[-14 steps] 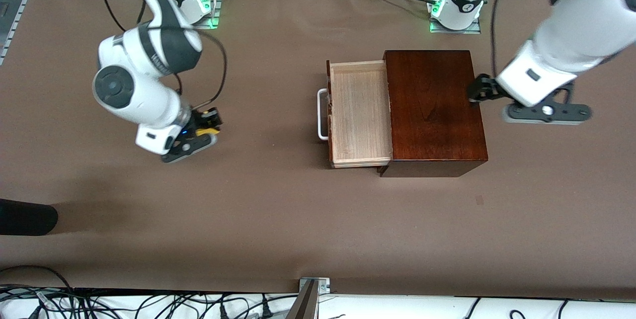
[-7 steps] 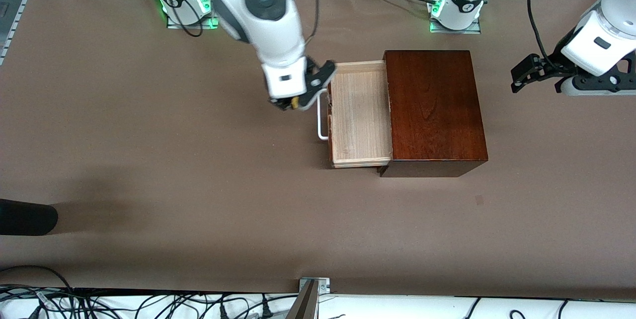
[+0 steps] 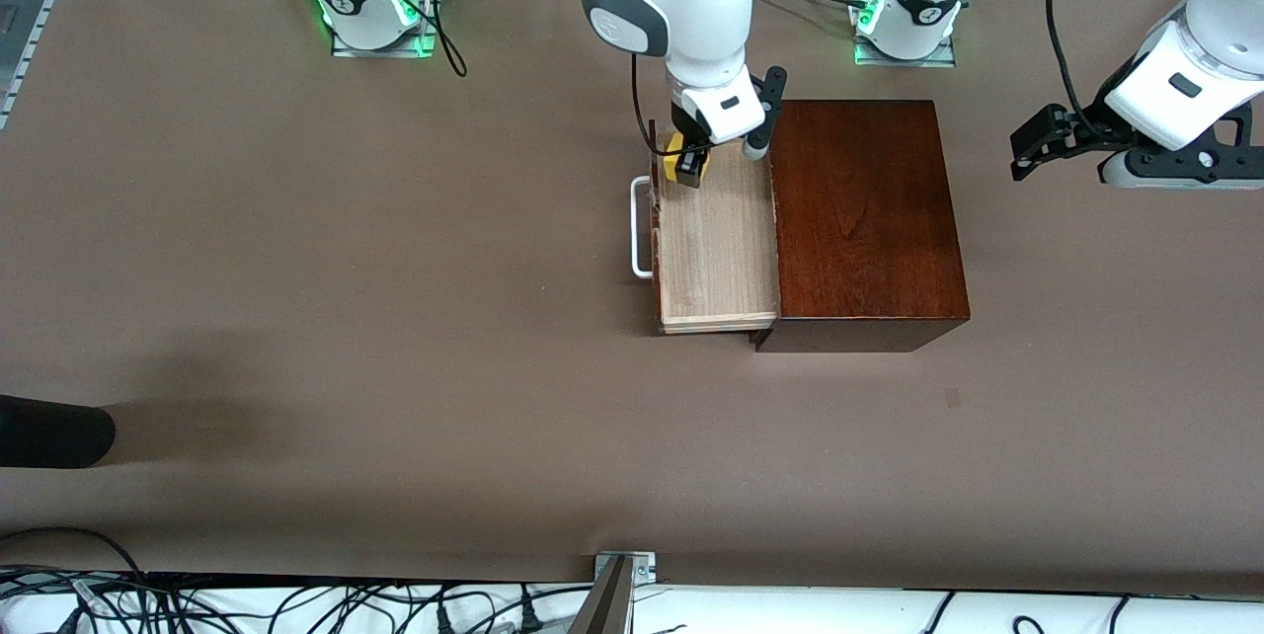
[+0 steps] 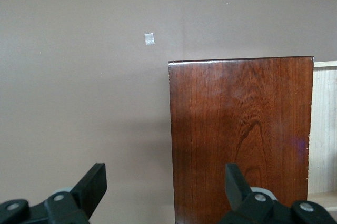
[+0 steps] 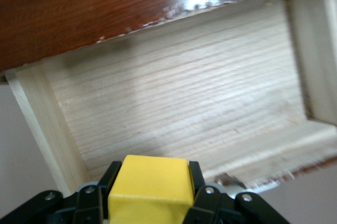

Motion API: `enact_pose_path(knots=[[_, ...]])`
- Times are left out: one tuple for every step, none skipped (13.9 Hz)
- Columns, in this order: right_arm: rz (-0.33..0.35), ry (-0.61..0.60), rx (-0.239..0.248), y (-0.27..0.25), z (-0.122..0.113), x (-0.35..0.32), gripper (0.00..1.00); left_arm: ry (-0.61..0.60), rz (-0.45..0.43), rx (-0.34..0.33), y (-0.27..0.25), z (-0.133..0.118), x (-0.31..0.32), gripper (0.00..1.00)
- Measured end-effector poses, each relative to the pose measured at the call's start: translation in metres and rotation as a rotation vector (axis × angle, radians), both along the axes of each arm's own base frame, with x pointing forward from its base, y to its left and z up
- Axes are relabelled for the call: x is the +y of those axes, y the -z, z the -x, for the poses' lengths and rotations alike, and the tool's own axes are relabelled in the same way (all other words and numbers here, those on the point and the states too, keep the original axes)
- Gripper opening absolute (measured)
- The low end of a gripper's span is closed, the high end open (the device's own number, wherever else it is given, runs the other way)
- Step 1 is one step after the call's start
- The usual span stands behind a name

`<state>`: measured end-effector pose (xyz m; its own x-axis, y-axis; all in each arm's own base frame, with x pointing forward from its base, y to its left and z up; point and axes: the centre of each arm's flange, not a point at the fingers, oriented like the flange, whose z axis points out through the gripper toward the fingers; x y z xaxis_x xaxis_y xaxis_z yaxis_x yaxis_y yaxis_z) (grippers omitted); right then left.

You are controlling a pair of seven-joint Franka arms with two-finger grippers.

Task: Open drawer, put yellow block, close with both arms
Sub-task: 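Carry the yellow cube with the right gripper into the open drawer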

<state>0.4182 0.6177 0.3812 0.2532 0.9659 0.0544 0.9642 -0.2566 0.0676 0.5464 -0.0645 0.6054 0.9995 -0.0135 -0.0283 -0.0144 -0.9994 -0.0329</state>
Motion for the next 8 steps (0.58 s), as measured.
enact_pose_path(knots=[[0.010, -0.034, 0.001, 0.007, 0.003, 0.003, 0.56, 0.001, 0.000, 0.000, 0.000, 0.000, -0.001, 1.00], [0.021, -0.072, -0.004, 0.013, 0.006, 0.006, 0.56, 0.002, 0.000, 0.000, 0.000, 0.000, -0.001, 1.00], [0.024, -0.105, -0.010, 0.017, 0.008, 0.008, 0.56, 0.002, 0.000, 0.000, 0.000, 0.000, -0.001, 1.00], [0.020, -0.135, -0.018, 0.020, 0.007, 0.010, 0.56, 0.002, 0.000, 0.000, 0.000, 0.000, -0.001, 1.00], [0.018, -0.162, -0.029, 0.024, 0.005, 0.011, 0.56, 0.002, 0.000, 0.000, 0.000, 0.000, -0.001, 1.00], [0.018, -0.192, -0.040, 0.030, 0.002, 0.011, 0.56, 0.002, 0.000, 0.000, 0.000, 0.000, -0.001, 1.00], [0.015, -0.218, -0.047, 0.037, -0.002, 0.012, 0.56, 0.003, 0.000, 0.000, 0.000, 0.000, -0.001, 1.00], [0.012, -0.237, -0.054, 0.045, -0.006, 0.011, 0.56, 0.003, 0.000, 0.000, 0.000, 0.000, -0.002, 1.00]])
